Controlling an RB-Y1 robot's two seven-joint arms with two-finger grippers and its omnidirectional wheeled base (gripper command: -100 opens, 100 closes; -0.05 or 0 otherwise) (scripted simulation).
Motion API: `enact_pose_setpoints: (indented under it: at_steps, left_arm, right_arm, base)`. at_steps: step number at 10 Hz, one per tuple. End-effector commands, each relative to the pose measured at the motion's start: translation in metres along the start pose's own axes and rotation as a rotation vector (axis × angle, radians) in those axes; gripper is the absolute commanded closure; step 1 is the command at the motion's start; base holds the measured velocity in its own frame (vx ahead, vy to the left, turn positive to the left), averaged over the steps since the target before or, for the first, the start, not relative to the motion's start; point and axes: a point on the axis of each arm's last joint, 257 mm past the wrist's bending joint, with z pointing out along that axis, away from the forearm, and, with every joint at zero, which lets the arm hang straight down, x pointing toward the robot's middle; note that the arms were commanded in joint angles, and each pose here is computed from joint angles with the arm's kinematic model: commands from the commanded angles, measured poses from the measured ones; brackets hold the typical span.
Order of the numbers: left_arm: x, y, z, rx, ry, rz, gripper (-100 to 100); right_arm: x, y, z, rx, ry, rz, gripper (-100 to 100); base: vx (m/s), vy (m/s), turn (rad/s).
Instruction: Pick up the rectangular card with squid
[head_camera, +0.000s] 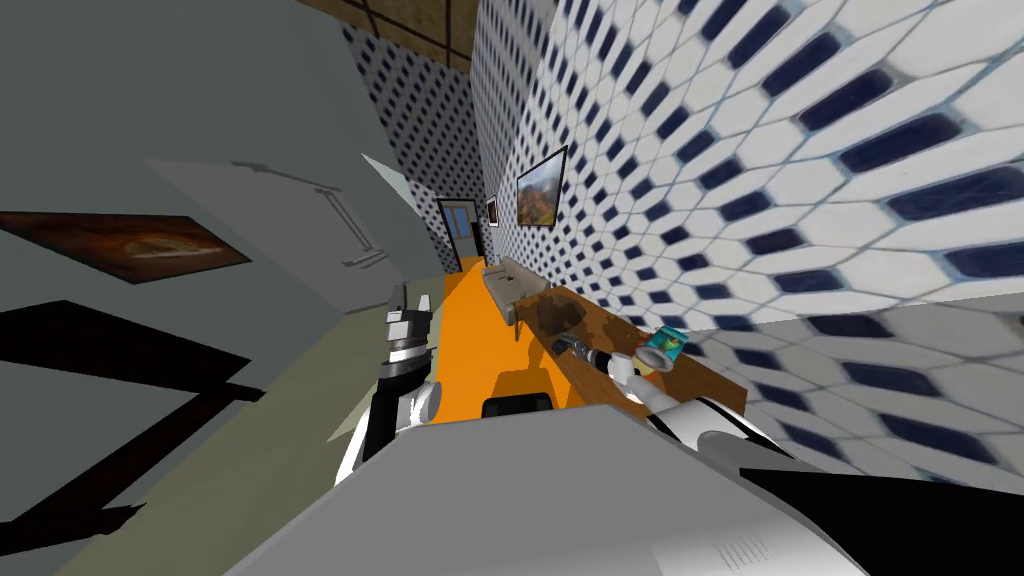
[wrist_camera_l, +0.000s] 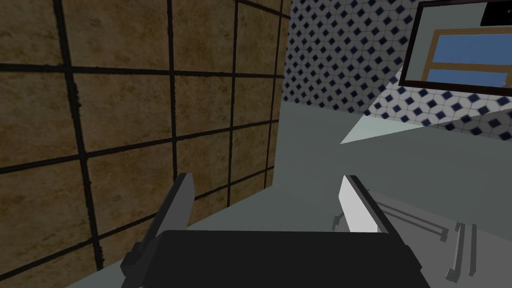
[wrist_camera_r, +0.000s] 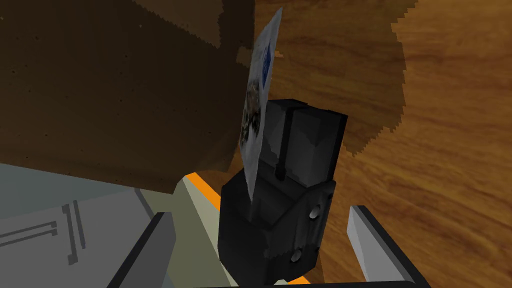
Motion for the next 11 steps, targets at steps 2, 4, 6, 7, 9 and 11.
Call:
enact_pose_setpoints:
  at_steps: [2, 4, 6, 7, 9, 11]
  left_arm:
    - [0.0, 0.0, 0.0, 0.0, 0.0, 0.0, 0]
    - [0.0, 0.0, 0.0, 0.0, 0.0, 0.0, 0]
    - [0.0, 0.0, 0.0, 0.0, 0.0, 0.0, 0]
    - [0.0, 0.0, 0.0, 0.0, 0.0, 0.0, 0]
    - [0.0, 0.0, 0.0, 0.0, 0.0, 0.0, 0]
    - [0.0, 0.0, 0.0, 0.0, 0.0, 0.0, 0]
  right_arm:
    - [0.01, 0.003, -0.005, 0.01, 0.009, 0.102, -100]
    - [0.02, 0.007, -0.012, 0.017, 0.02, 0.198, -100]
    - [0.029, 0.007, -0.017, 0.032, 0.034, 0.274, -100]
    - [0.032, 0.007, -0.018, 0.035, 0.038, 0.297, -100]
    - [0.033, 0.007, -0.018, 0.035, 0.04, 0.301, -100]
    - [0.022, 0.004, -0.01, 0.046, 0.037, 0.292, -100]
  base:
    - [-0.047, -0.044, 0.163]
    - [-0.07, -0.075, 0.31]
    - [-0.078, -0.086, 0.24]
    - [-0.044, -0.073, 0.135]
    - [-0.026, -0.049, 0.057]
    - [0.023, -0.008, -0.021]
